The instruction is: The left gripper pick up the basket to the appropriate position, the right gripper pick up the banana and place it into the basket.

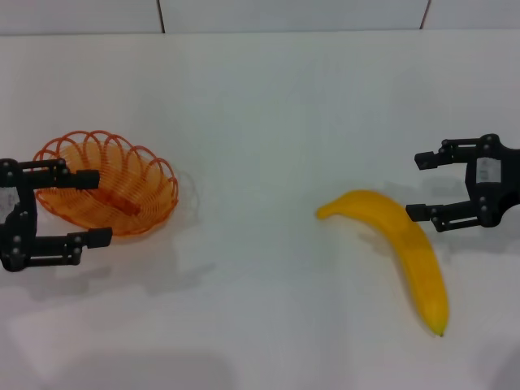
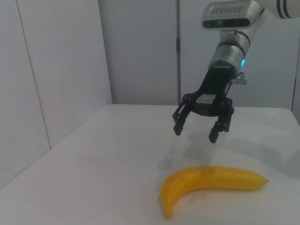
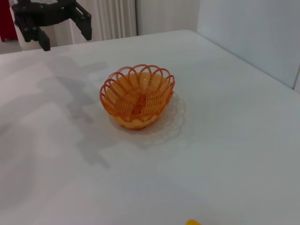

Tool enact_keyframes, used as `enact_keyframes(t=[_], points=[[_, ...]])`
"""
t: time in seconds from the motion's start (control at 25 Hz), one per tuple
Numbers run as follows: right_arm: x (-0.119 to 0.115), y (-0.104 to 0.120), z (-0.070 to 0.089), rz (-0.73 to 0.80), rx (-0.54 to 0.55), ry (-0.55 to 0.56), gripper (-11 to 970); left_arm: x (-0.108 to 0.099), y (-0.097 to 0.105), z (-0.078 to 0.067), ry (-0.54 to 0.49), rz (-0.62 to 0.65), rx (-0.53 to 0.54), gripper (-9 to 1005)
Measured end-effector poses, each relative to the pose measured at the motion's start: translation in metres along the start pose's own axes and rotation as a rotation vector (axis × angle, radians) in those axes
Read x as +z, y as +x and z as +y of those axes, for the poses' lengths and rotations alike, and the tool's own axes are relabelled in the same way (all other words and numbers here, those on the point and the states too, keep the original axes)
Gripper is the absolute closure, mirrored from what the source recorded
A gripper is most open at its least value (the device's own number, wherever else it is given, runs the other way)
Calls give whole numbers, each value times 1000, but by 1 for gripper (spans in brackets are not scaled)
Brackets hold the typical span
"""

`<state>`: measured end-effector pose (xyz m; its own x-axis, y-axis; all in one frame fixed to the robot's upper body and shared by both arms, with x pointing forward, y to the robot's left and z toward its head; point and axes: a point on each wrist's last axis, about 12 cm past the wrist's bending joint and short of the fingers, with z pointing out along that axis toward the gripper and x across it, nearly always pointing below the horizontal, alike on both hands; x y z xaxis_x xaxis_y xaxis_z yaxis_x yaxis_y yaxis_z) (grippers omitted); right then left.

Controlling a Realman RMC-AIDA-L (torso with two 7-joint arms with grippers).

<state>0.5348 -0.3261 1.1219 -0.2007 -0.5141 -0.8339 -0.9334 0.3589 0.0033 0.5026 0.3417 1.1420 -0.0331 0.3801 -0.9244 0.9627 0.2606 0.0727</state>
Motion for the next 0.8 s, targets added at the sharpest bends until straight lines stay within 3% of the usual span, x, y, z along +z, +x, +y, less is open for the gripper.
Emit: enact_keyframes(t=[0.44, 0.64, 0.8], points=[[2, -2, -1, -3, -2, -4, 141, 1, 0, 0, -38, -41, -35, 256], [2, -2, -1, -3, -3, -4, 141, -8, -2, 13, -112, -21, -177, 255], [2, -2, -1, -4, -1, -4, 141, -30, -5, 34, -250, 8, -344, 255]])
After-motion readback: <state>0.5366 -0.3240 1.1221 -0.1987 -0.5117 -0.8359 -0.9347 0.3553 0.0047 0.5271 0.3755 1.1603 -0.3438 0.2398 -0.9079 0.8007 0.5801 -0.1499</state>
